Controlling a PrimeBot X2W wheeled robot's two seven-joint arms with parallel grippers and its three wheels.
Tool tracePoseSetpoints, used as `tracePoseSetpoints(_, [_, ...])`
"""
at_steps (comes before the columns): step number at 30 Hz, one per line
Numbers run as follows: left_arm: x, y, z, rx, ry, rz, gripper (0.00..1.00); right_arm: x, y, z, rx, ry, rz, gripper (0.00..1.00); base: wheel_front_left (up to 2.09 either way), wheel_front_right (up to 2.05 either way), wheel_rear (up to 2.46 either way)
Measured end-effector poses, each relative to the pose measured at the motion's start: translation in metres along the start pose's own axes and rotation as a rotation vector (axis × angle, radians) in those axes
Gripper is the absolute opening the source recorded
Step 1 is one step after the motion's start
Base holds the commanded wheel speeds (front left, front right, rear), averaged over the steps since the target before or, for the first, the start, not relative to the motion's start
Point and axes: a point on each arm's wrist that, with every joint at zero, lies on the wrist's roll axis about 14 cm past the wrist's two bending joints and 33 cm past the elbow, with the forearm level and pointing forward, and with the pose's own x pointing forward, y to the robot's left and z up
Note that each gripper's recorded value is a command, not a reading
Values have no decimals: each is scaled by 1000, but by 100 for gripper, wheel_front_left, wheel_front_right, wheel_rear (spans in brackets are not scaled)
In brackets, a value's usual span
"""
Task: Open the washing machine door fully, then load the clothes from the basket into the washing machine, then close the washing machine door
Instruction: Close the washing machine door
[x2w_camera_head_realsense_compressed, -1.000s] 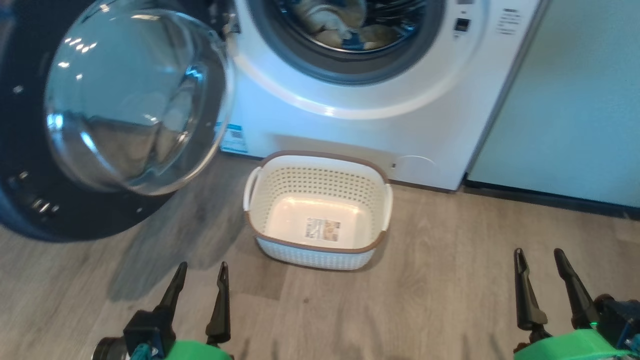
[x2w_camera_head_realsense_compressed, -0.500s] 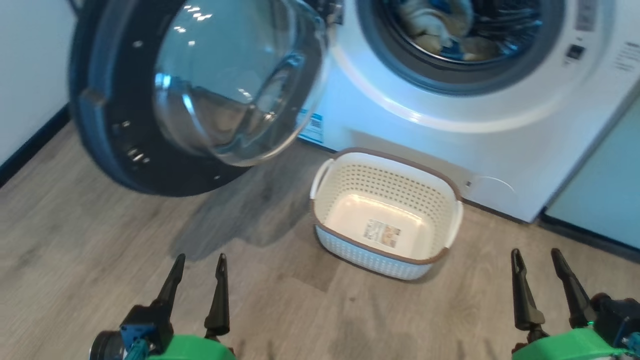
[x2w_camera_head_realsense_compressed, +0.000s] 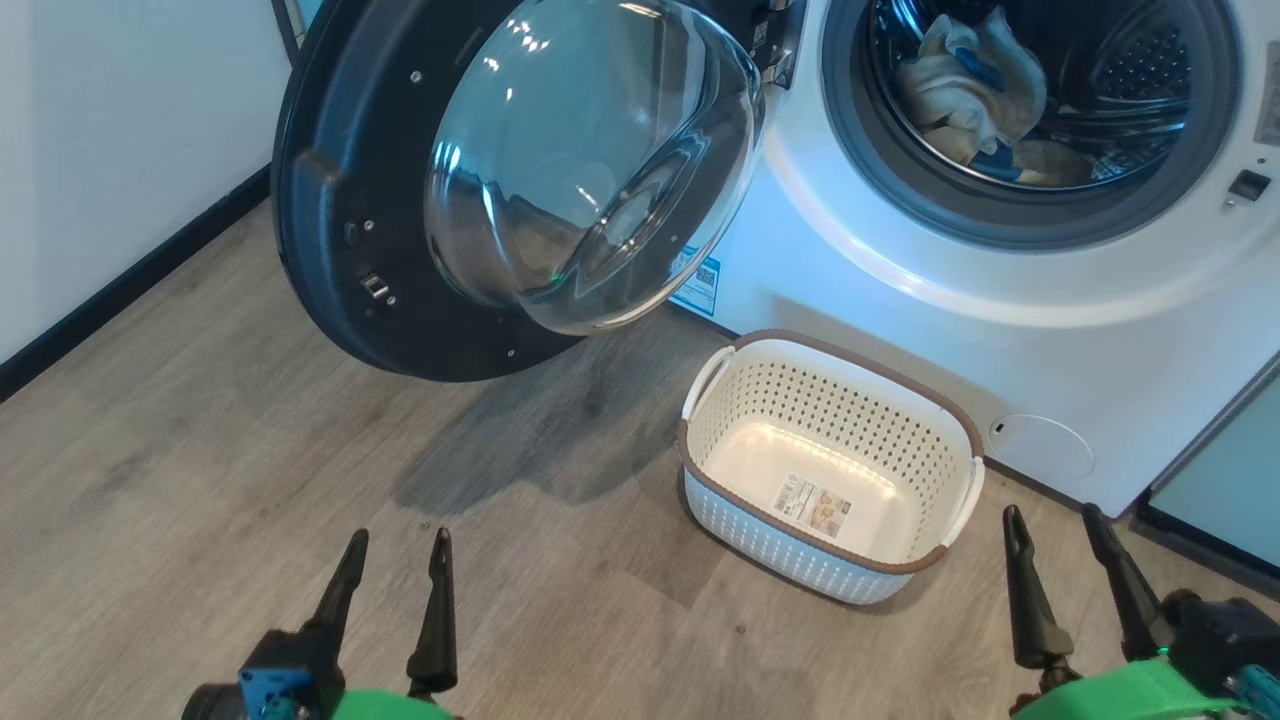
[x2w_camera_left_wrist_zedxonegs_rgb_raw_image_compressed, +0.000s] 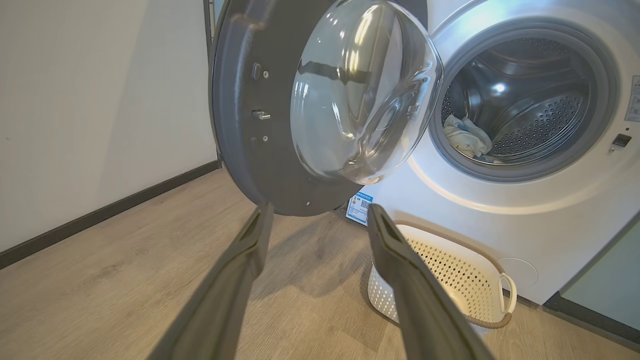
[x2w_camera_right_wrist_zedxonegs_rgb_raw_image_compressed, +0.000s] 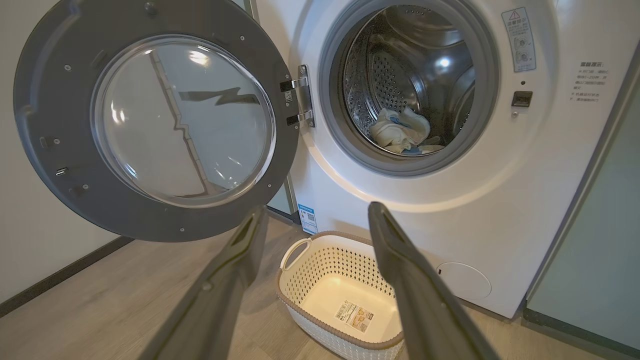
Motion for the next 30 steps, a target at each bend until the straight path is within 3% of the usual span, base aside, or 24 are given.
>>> tracePoseSetpoints(12, [3, -5, 4, -39, -6, -16, 100, -7, -4, -7, 6, 26, -16, 100, 0, 0, 0])
tracePoseSetpoints(13, [4, -6, 5, -52, -10, -15, 46, -7, -4, -6, 6, 24, -17, 100, 0, 0, 0])
tracePoseSetpoints(15, [5, -10, 11, -78, -27, -37, 0, -8, -5, -5, 5, 22, -20, 100, 0, 0, 0])
tracePoseSetpoints(21, [10, -25, 32, -262, -89, -107, 0, -8, -6, -4, 4, 23, -23, 100, 0, 0, 0])
tracePoseSetpoints(30, [24, -12, 105, -600, -285, -199, 0, -6, -6, -3, 6, 24, -23, 100, 0, 0, 0])
